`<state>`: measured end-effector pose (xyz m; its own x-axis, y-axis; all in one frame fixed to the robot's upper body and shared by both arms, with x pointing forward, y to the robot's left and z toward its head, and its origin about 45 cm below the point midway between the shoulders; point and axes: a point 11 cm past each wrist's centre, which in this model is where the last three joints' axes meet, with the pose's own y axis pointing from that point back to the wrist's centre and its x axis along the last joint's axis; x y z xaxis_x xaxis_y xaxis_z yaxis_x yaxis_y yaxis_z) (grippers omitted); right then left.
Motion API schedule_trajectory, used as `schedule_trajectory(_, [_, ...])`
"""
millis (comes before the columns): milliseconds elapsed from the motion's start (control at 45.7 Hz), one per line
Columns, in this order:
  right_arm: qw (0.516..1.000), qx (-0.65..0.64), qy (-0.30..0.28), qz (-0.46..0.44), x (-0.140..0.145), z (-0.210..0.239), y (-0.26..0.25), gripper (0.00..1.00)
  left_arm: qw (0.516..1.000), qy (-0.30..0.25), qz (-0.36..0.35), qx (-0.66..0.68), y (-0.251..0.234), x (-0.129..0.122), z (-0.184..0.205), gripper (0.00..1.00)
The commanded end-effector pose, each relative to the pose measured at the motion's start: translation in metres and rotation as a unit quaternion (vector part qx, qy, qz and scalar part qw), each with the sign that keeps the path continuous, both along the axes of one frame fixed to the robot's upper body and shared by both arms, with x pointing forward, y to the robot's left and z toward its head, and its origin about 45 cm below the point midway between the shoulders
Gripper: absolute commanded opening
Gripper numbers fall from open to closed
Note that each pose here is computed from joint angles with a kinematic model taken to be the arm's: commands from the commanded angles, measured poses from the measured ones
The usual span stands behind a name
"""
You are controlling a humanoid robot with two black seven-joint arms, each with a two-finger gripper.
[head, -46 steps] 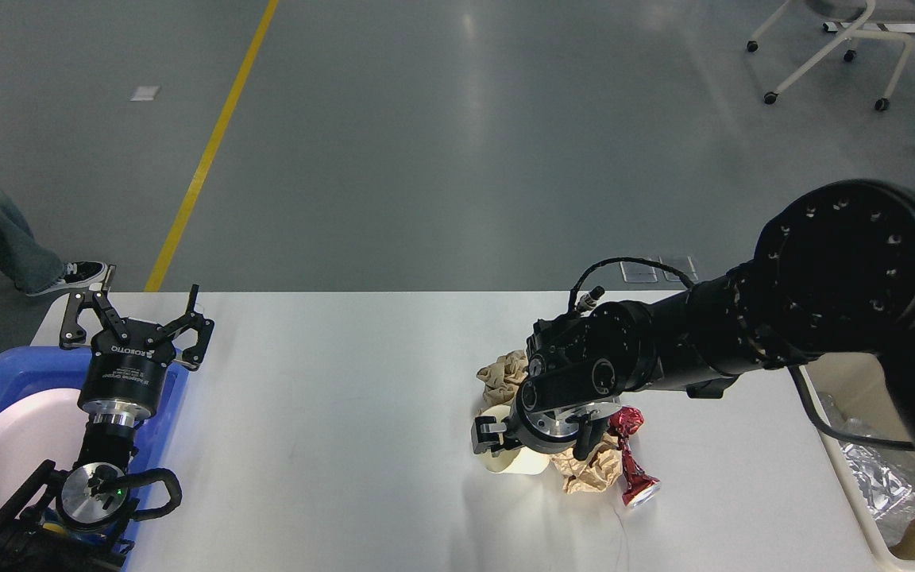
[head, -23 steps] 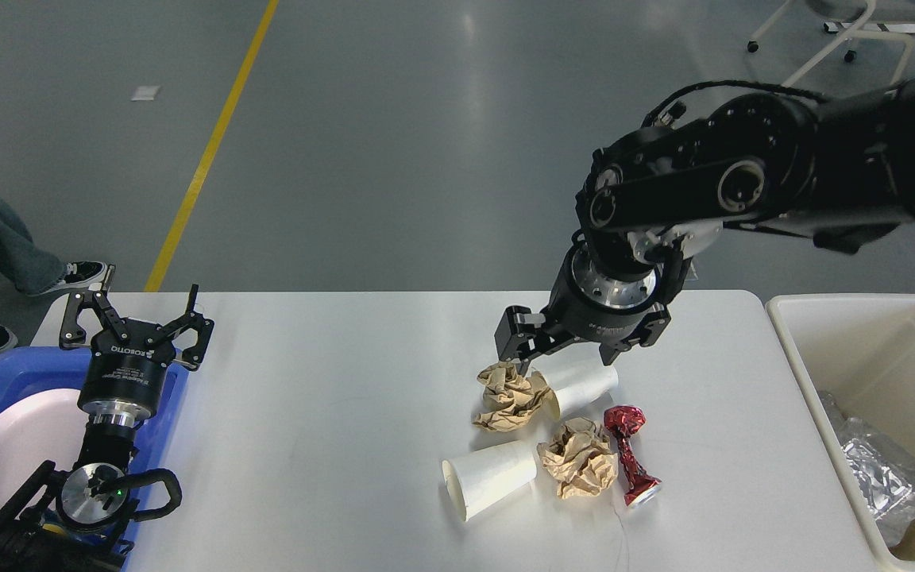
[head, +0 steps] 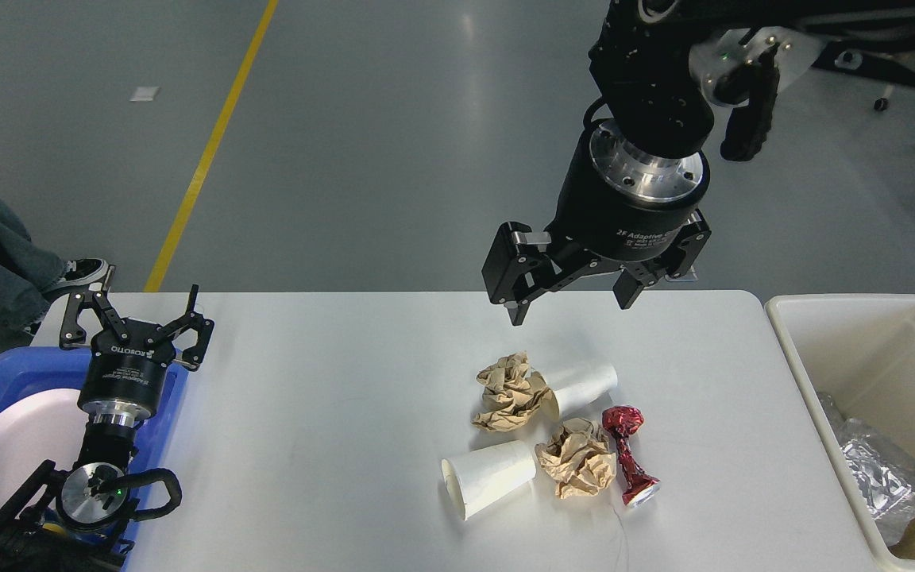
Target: Tidy desktop
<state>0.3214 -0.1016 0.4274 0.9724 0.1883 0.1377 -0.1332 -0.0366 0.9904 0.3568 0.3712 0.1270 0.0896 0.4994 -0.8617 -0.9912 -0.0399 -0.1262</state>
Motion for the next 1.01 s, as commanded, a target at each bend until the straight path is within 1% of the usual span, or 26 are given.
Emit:
schedule_trajectory(0, [1.0, -0.017, -0.01, -0.024, 0.006, -0.003, -0.015, 0.98, 1.0, 0.0, 0.0, 0.0, 0.0, 0.0, 0.0, 0.96])
schedule_trajectory(109, [0.998, -0.017, -0.03, -0.051, 0.012, -0.004, -0.023, 0.99, 1.0, 0.0, 0.0, 0.0, 0.0, 0.0, 0.0, 0.96])
schedule_trajectory(241, [0.994, 0.032, -0.011, -0.1, 0.01, -0.008, -0.017, 0.98, 1.0, 0.0, 0.0, 0.0, 0.0, 0.0, 0.0, 0.96])
schedule_trajectory(263, [0.993, 0.039, -0.006, -0.11, 0.009, -0.01, -0.016, 0.98, 1.0, 0.0, 0.0, 0.0, 0.0, 0.0, 0.0, 0.96])
schedule_trajectory(328, [0.987, 0.064, 0.028, -0.144, 0.004, -0.02, -0.01, 0.91, 1.0, 0.0, 0.0, 0.0, 0.0, 0.0, 0.0, 0.96])
schedule_trajectory(416, [0.972, 0.083, 0.078, -0.203, 0.0, -0.048, -0.004, 0.85, 1.0, 0.0, 0.0, 0.0, 0.0, 0.0, 0.0, 0.96])
schedule_trajectory(526, [0.946, 0.099, 0.098, -0.293, 0.001, -0.084, -0.002, 0.84, 1.0, 0.0, 0.0, 0.0, 0.0, 0.0, 0.0, 0.96])
schedule_trajectory(635, [0.916, 0.104, 0.087, -0.378, 0.005, -0.111, -0.007, 0.9, 1.0, 0.0, 0.0, 0.0, 0.0, 0.0, 0.0, 0.96])
schedule_trajectory(766, [0.866, 0.102, 0.043, -0.488, 0.012, -0.127, -0.015, 0.95, 1.0, 0.0, 0.0, 0.0, 0.0, 0.0, 0.0, 0.96])
schedule_trajectory(854, [0.851, 0.099, 0.026, -0.515, 0.013, -0.131, -0.015, 0.97, 1.0, 0.0, -0.001, 0.0, 0.0, 0.0, 0.0, 0.96])
schedule_trajectory(963, [0.835, 0.086, 0.032, -0.543, 0.007, -0.155, -0.015, 0.99, 1.0, -0.001, 0.0, 0.0, 0.0, 0.001, 0.001, 0.96])
schedule_trajectory(985, [0.83, 0.083, 0.042, -0.551, 0.002, -0.164, -0.013, 0.99, 1.0, -0.001, 0.0, 0.0, 0.0, 0.001, 0.001, 0.96])
